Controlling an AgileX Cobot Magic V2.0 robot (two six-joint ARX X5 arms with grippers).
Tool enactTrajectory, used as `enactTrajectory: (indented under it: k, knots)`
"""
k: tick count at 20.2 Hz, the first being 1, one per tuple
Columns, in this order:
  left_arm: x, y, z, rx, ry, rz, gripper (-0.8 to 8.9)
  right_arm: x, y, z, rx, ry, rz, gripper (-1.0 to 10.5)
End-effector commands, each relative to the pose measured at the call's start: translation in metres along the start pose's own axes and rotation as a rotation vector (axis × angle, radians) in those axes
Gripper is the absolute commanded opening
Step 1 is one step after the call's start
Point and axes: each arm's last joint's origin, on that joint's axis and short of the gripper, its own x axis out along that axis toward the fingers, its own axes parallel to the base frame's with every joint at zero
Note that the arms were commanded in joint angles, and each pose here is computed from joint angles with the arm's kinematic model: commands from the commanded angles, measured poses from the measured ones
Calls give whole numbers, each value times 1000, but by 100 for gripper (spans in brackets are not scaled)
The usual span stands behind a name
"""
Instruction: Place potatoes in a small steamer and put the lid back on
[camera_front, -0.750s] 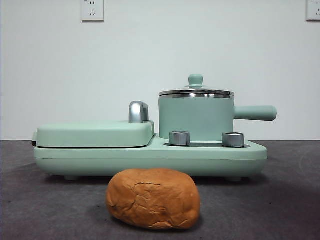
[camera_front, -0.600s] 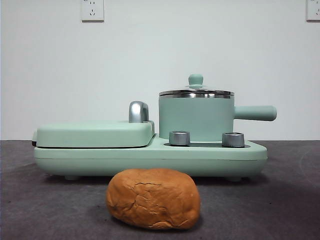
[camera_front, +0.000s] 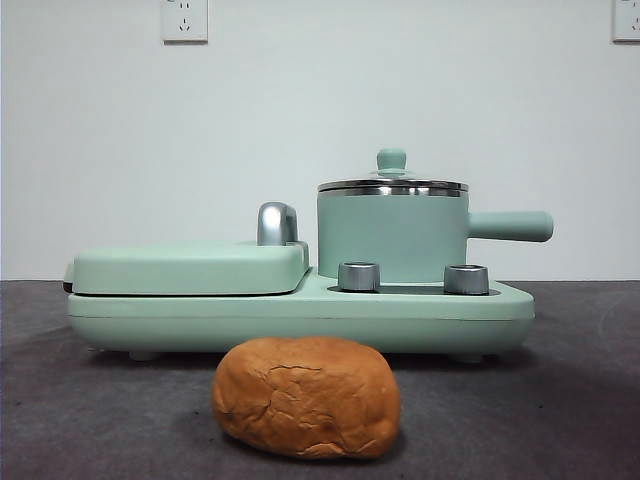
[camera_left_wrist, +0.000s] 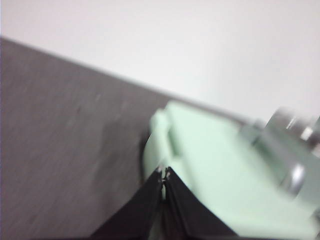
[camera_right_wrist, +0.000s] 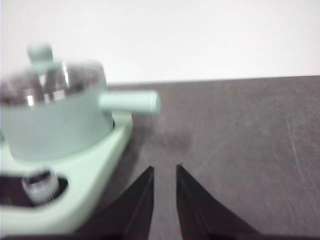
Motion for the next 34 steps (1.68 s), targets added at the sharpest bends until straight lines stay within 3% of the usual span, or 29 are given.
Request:
enactTrajectory:
  k: [1, 6, 11, 14, 18, 22, 29, 34]
  knots:
    - [1, -2, 4, -70, -80, -41, 6, 0, 2, 8, 122, -90, 23, 64]
    - [-3, -10, 23, -78, -228, -116, 6, -5, 5, 29, 182, -265, 75, 35]
    - [-13, -23, 52, -73, -245, -123, 9, -14, 11, 56, 207, -227, 67, 7]
    - [-22, -33, 71, -21, -177, -85, 9, -23, 15, 78, 179, -180, 55, 8]
    - [-31, -45, 97, 112, -90, -61, 9, -32, 22, 106, 75, -129, 83, 8]
    - [-35, -56, 117, 257, 12, -93, 9, -34, 28, 128, -2, -48, 134, 8]
    - [-29, -65, 131, 418, 222, -186, 8, -26, 33, 146, -102, 116, 251, 8]
    - [-19, -68, 134, 512, 342, -282, 8, -16, 35, 146, -233, 214, 359, 9]
